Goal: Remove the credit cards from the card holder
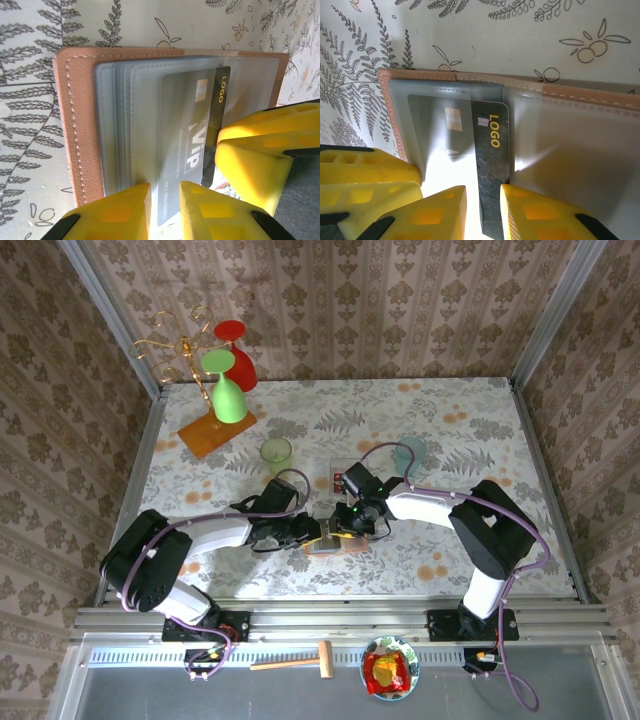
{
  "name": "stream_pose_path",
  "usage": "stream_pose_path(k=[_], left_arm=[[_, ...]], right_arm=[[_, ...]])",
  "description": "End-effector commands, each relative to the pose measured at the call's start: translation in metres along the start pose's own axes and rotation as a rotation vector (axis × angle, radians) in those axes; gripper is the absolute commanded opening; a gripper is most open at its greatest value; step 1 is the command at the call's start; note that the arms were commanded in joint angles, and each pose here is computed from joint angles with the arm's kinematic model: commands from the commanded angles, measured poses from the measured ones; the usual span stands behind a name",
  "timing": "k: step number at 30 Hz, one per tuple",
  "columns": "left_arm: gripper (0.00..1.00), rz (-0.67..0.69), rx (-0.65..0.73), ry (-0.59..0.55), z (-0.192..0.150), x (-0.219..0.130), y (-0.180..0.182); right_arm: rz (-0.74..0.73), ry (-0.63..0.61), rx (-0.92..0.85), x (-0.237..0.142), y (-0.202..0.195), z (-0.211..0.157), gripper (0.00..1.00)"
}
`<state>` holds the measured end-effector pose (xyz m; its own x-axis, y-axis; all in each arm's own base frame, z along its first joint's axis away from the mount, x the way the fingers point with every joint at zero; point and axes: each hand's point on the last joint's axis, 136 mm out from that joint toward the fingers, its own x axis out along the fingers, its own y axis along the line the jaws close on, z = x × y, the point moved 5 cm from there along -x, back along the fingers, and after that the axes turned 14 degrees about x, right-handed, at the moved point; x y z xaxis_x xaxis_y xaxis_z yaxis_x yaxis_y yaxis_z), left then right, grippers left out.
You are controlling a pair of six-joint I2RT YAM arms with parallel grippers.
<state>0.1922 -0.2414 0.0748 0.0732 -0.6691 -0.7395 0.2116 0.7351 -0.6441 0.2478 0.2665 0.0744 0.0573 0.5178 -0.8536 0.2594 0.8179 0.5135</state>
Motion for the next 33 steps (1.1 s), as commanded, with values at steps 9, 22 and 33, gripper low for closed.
stream_pose_path(k=[9, 22, 33], left_arm=[[0.23, 0.028, 0.008, 0.007, -0.002, -0.002, 0.006], [0.17, 0.009, 0.044, 0.0, 0.015, -0.003, -0.01], [0.06, 0.037, 0.021, 0.023, 0.008, 0.003, 0.001]], right_arm=[[-0.001, -0.041, -0.016, -0.018, 0.006, 0.001, 0.27], [0.082, -0.038, 0.028, -0.024, 0.001, 0.007, 0.27], [0.119, -0.001, 0.05, -0.018, -0.005, 0.012, 0.27]])
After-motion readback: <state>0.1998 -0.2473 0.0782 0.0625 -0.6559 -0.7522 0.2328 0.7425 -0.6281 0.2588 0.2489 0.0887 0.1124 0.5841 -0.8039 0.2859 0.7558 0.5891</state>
